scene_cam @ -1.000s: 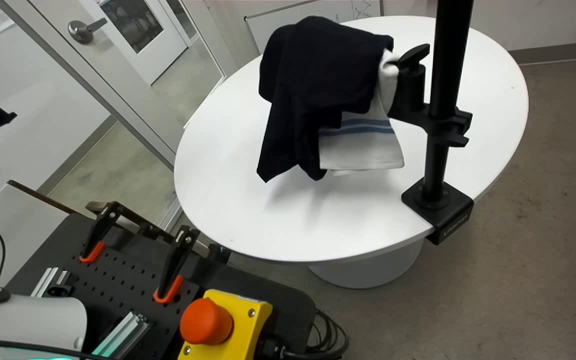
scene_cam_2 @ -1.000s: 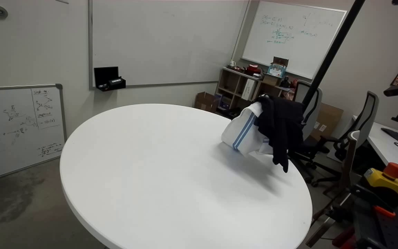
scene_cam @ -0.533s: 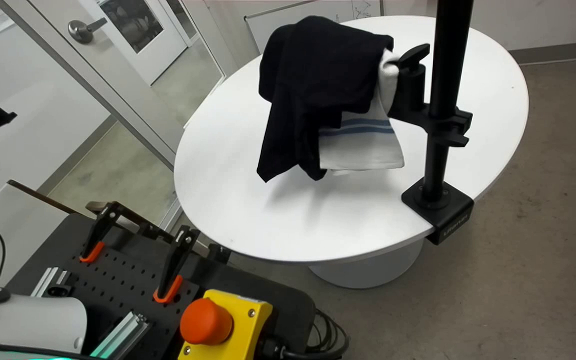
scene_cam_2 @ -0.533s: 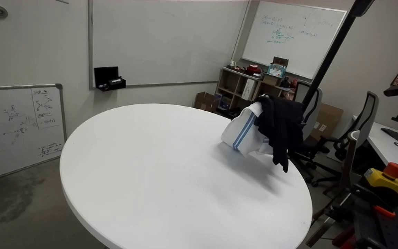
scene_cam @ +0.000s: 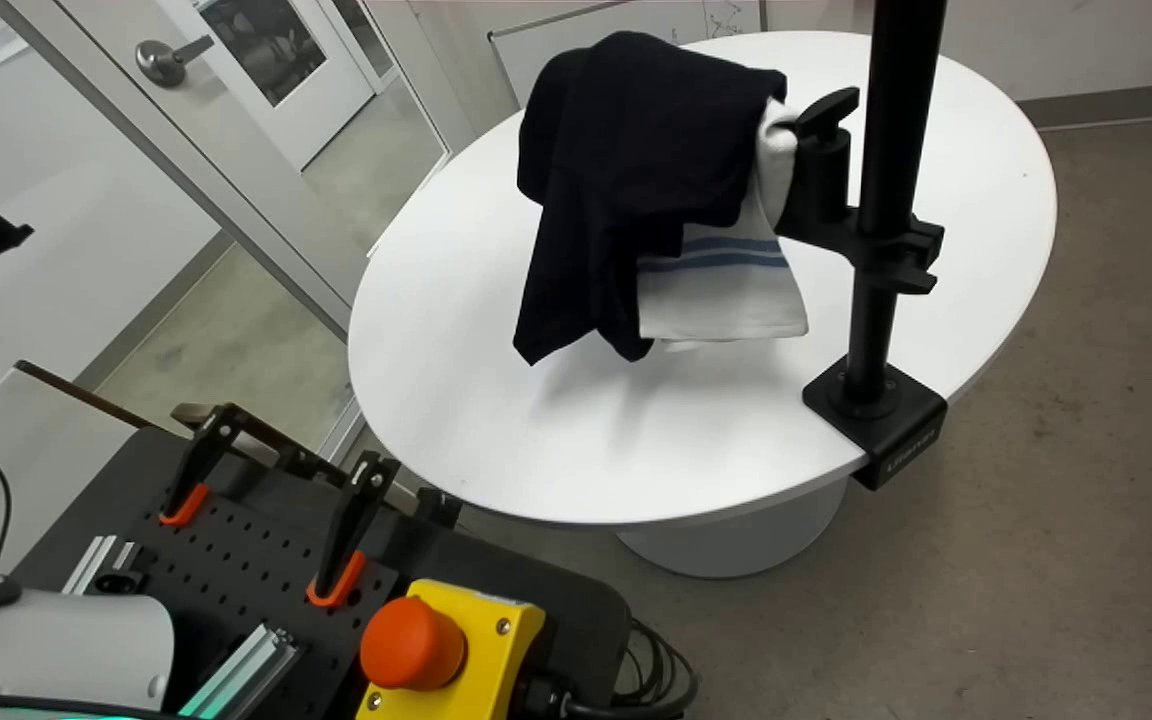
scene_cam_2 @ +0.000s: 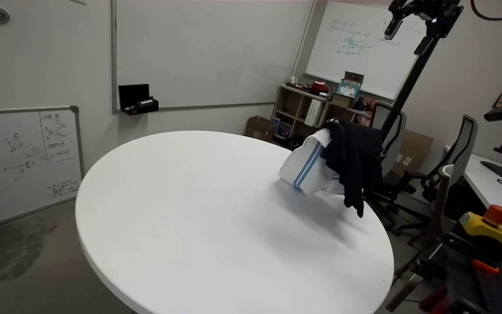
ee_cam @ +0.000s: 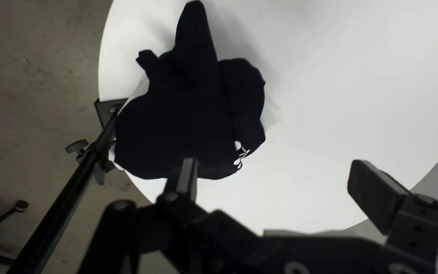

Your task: Remove the black piece of clothing from the rack and put it on the table.

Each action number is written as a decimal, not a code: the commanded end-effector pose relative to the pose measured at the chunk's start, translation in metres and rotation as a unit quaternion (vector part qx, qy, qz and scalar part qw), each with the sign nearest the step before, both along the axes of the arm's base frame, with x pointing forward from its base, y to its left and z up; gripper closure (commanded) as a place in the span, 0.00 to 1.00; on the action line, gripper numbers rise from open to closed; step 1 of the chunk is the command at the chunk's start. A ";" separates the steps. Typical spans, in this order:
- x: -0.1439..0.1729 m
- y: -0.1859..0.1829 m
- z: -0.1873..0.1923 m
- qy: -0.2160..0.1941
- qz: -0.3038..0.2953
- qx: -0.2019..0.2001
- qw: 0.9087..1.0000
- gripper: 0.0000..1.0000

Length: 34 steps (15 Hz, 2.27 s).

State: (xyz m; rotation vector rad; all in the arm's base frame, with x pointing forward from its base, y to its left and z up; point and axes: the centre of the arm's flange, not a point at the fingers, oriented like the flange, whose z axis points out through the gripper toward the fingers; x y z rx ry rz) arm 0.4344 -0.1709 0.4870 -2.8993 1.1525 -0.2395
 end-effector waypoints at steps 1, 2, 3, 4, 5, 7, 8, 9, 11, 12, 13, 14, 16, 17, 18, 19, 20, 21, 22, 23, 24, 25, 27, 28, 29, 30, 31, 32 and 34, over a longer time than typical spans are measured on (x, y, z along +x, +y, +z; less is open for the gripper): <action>0.029 -0.037 -0.027 -0.003 -0.015 -0.021 1.000 0.00; 0.033 -0.043 -0.036 -0.004 -0.021 -0.020 1.000 0.00; 0.038 -0.047 -0.044 -0.003 -0.023 -0.019 1.000 0.00; 0.043 -0.047 -0.052 -0.003 -0.024 -0.016 1.000 0.00; 0.049 -0.047 -0.058 0.001 -0.020 -0.014 1.000 0.00; 0.060 -0.039 -0.071 0.017 -0.004 -0.015 1.000 0.00; 0.067 -0.035 -0.076 0.025 0.005 -0.017 1.000 0.00; 0.074 -0.031 -0.081 0.029 0.009 -0.016 0.999 0.00; 0.085 -0.023 -0.093 0.040 0.020 -0.019 0.999 0.00; 0.091 -0.020 -0.099 0.046 0.024 -0.024 0.998 0.00; 0.094 -0.019 -0.103 0.052 0.028 -0.025 0.998 0.00; 0.097 -0.019 -0.109 0.059 0.030 -0.028 0.997 0.00; 0.101 -0.021 -0.120 0.072 0.032 -0.033 0.996 0.00; 0.101 -0.023 -0.126 0.080 0.033 -0.036 0.996 0.00; 0.102 -0.024 -0.130 0.088 0.035 -0.039 0.995 0.00; 0.101 -0.027 -0.135 0.096 0.035 -0.043 0.994 0.00; 0.100 -0.029 -0.140 0.103 0.035 -0.046 0.993 0.00; 0.098 -0.032 -0.145 0.108 0.035 -0.047 0.992 0.00; 0.096 -0.034 -0.149 0.113 0.035 -0.049 0.992 0.00; 0.094 -0.036 -0.153 0.112 0.035 -0.049 0.992 0.00; 0.093 -0.036 -0.155 0.111 0.036 -0.050 0.992 0.00; 0.092 -0.036 -0.159 0.113 0.038 -0.052 0.992 0.00; 0.090 -0.037 -0.165 0.121 0.039 -0.055 0.990 0.00; 0.090 -0.037 -0.168 0.124 0.040 -0.056 0.990 0.00; 0.089 -0.037 -0.171 0.128 0.042 -0.057 0.989 0.00; 0.088 -0.037 -0.173 0.131 0.043 -0.058 0.989 0.00; 0.087 -0.037 -0.176 0.133 0.044 -0.059 0.988 0.00; 0.087 -0.037 -0.178 0.135 0.044 -0.059 0.988 0.00; 0.087 -0.038 -0.182 0.139 0.042 -0.057 0.988 0.00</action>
